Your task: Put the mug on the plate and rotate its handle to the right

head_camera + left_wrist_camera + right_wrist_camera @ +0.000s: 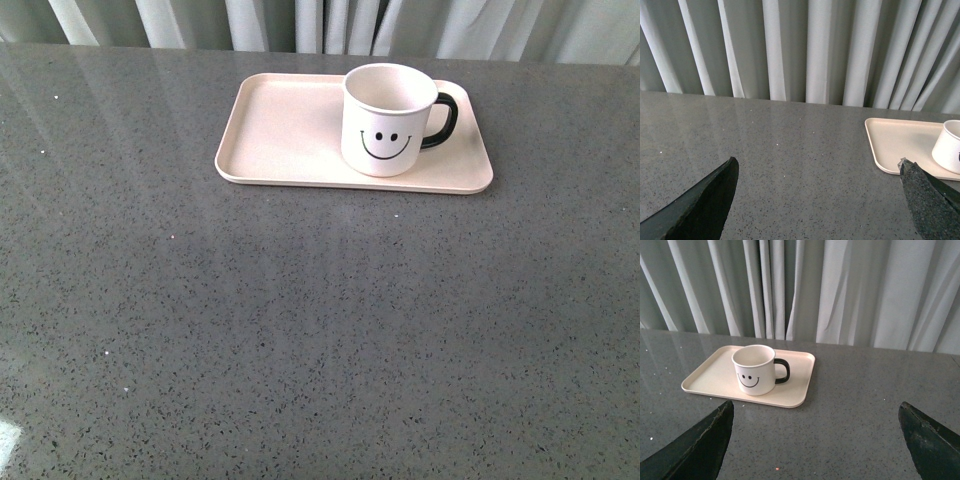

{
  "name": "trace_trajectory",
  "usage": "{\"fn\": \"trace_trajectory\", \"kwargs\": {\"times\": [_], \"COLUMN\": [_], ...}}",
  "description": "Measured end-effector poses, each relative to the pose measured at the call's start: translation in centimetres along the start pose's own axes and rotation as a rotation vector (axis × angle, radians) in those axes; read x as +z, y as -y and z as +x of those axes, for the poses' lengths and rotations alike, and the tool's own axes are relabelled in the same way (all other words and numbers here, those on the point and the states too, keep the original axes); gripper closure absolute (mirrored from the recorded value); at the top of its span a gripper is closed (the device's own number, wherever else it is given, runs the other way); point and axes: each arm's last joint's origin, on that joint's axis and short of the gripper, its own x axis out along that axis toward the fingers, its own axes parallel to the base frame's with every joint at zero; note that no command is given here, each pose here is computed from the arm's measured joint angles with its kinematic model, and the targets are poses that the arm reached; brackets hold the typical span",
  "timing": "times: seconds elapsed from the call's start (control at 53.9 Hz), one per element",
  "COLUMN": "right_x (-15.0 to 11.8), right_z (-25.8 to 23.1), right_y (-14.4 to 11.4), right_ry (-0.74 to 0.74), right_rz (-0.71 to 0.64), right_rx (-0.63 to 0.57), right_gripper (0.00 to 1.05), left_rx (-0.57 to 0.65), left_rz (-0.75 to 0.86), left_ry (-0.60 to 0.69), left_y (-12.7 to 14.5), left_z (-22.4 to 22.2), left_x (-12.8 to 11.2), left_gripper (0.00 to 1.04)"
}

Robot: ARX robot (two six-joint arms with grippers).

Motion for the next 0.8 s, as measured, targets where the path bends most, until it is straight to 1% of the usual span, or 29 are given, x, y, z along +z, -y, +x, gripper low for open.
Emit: {"fn": "trace_trajectory", "kwargs": {"times": [0.798], "right_x": [0.0], "right_z": [0.0], "right_y": [0.0], "right_ry": [0.0], "right_rz": [0.0], "right_rx": [0.0], "right_gripper": [0.09], "left_rx": [0.0], "left_rz": [0.0], "left_ry": [0.0], "left_y": [0.0], "left_z": [0.0], "left_x": [0.0], "left_gripper": [0.09]}}
